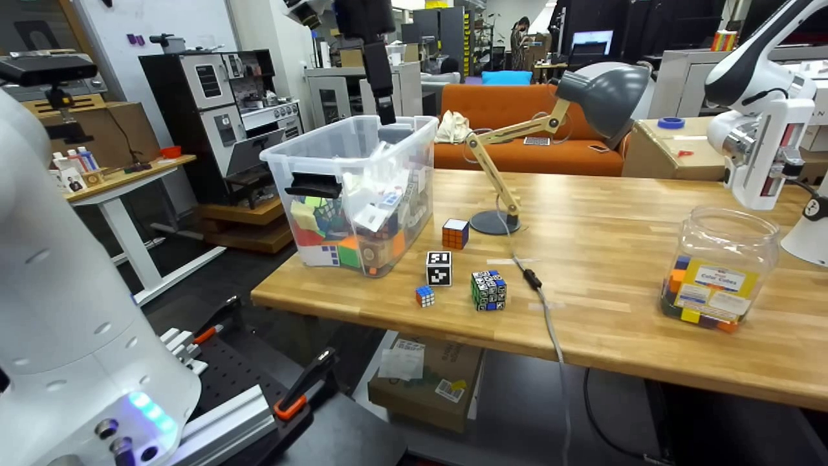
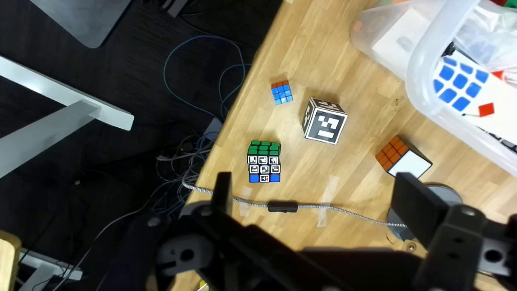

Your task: Move the black and white cube to the right, pick up the cube in the middle then place it down again

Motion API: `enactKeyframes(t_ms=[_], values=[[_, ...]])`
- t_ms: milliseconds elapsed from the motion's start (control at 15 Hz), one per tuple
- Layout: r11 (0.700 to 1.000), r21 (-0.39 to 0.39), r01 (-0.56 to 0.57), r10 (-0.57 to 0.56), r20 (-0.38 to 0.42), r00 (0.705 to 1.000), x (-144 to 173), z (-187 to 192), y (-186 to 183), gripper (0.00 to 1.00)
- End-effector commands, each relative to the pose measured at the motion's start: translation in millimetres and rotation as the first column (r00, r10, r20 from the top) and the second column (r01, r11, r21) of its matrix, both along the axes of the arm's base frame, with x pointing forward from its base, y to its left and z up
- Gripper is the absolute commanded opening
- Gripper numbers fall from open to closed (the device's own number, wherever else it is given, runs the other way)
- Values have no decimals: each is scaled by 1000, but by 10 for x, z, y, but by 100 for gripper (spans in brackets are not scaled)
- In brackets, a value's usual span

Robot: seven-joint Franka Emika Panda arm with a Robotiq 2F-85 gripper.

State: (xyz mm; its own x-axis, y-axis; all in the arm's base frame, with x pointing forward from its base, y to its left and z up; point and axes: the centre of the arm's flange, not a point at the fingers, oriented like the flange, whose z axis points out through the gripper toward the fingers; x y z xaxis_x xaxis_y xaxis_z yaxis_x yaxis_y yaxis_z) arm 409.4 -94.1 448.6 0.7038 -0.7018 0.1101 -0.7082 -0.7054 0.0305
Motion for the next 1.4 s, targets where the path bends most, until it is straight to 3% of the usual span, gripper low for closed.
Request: enactKeyframes(t_ms=[0,533,800,1067,1133,1333], values=[[1000,0,0,0,-1,1000,-1,-3,1,100],[1000,-22,6,-6,14,1000,95,-111,-70,100],[999,38,25,-26,37,999,420,-544,-326,100],[996,72,58,-55,-41,998,679,-1108,-554,100],[997,47,61,-60,-30,998,456,-1028,-474,100],[996,53,67,-64,-53,997,610,-1186,-534,100]])
